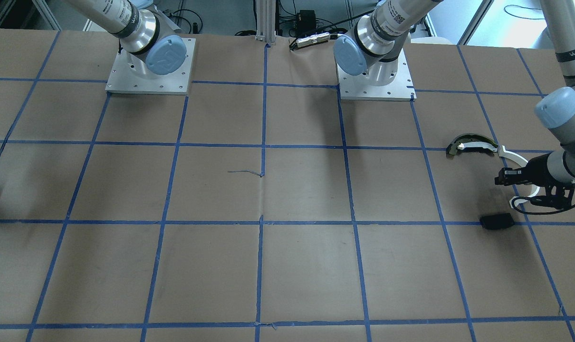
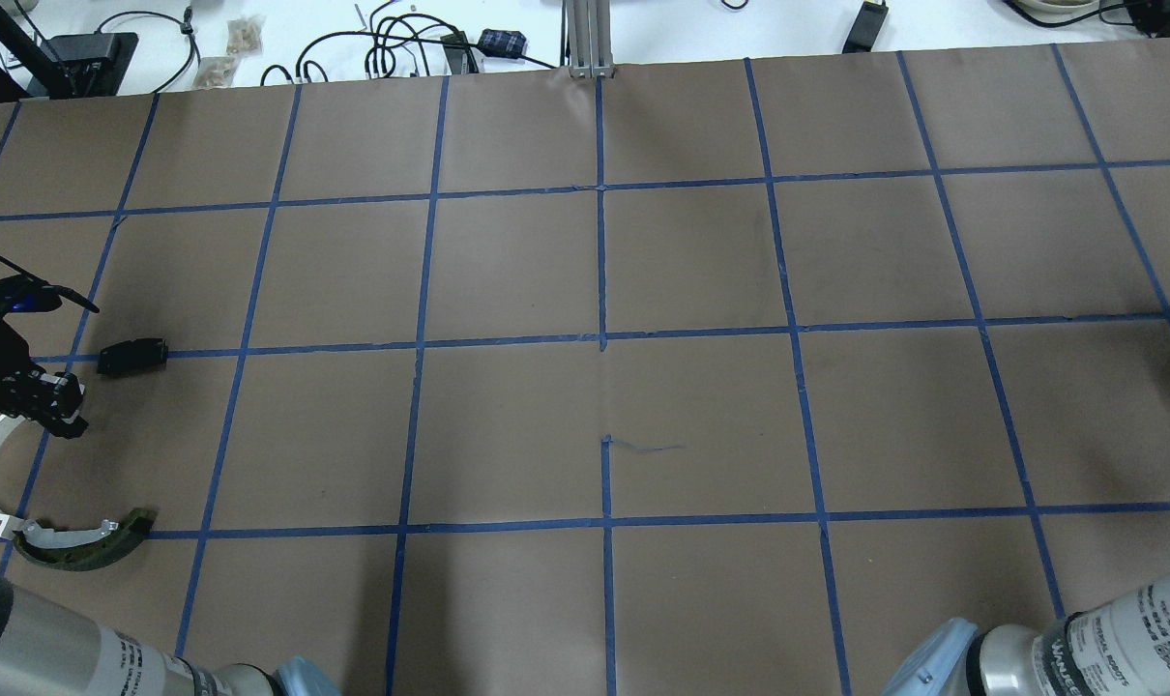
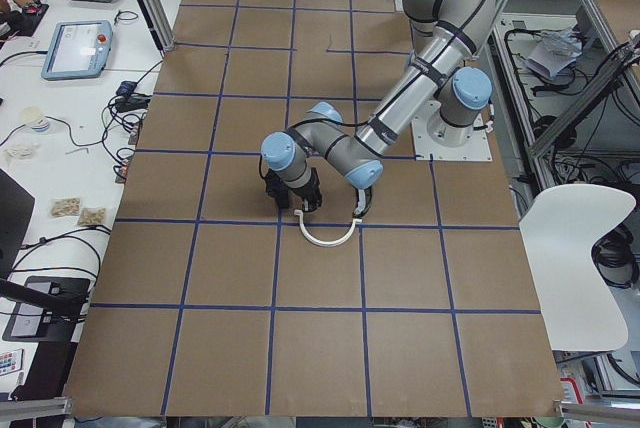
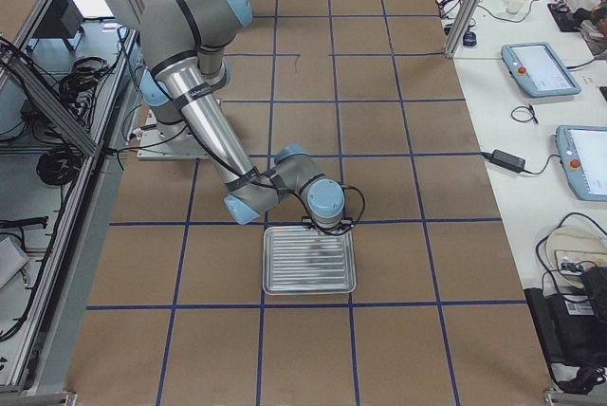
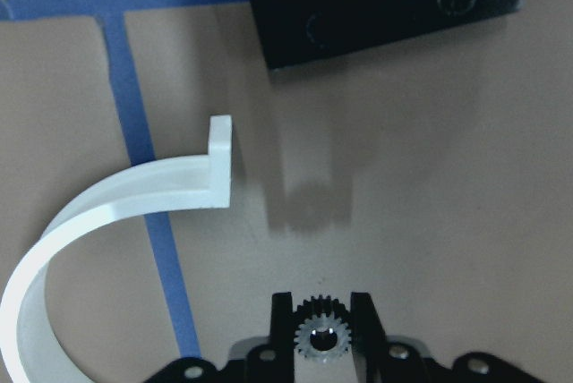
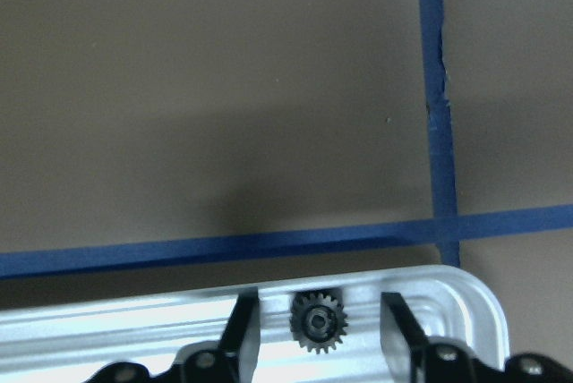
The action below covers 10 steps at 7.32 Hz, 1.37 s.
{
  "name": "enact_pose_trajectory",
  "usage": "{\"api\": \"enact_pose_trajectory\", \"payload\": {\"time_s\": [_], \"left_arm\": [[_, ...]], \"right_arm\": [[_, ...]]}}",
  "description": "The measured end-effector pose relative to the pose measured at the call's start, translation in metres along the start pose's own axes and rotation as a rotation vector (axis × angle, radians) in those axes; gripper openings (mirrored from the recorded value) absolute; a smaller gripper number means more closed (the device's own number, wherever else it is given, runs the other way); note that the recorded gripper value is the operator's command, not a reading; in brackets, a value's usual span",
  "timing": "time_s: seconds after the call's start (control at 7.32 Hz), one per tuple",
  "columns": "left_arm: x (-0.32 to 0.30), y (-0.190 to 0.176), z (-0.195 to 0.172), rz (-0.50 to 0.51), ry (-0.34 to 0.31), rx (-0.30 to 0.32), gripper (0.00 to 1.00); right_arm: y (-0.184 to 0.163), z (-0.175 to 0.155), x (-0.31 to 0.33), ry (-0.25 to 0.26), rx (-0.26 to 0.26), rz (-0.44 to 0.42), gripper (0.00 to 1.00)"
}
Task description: Place bearing gear from tray to pile
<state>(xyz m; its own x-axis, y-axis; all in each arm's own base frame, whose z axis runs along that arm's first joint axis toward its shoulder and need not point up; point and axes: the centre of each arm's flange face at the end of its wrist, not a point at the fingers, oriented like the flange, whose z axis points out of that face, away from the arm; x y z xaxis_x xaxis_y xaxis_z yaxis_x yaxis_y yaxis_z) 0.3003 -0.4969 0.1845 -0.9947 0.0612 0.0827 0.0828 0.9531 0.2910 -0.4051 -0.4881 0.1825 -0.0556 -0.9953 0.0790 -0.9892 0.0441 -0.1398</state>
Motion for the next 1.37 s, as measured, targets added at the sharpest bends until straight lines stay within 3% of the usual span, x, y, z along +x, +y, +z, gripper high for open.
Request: {"api": "enact_pose_trajectory", "payload": {"time_s": [0.27, 0.41, 0.55, 0.68, 0.96, 1.37], "left_arm": [[-0.001, -0.002, 0.006, 0.001, -0.002, 0.0, 0.52], [-0.001, -0.003, 0.006, 0.0, -0.001, 0.0, 0.85], [-0.001, -0.003, 0.007, -0.003, 0.001, 0.0, 0.95], [-0.001, -0.003, 0.007, -0.003, -0.001, 0.0, 1.0], [0.003, -0.003, -0.001, 0.003, -0.008, 0.002, 1.0], [0.063, -0.027, -0.043, 0.015, -0.049, 0.002, 1.0]], "right_arm": [[0.0, 0.0, 0.0, 0.0, 0.0, -0.002, 0.55], [0.0, 0.001, 0.0, -0.001, 0.001, -0.002, 0.51], [0.0, 0.001, 0.0, -0.001, 0.002, -0.003, 0.48], [0.0, 0.002, 0.0, -0.002, 0.004, -0.003, 0.42], [0.0, 0.002, 0.0, -0.003, 0.004, -0.003, 0.3], [0.0, -0.007, 0.001, 0.005, -0.007, 0.007, 0.28]]}}
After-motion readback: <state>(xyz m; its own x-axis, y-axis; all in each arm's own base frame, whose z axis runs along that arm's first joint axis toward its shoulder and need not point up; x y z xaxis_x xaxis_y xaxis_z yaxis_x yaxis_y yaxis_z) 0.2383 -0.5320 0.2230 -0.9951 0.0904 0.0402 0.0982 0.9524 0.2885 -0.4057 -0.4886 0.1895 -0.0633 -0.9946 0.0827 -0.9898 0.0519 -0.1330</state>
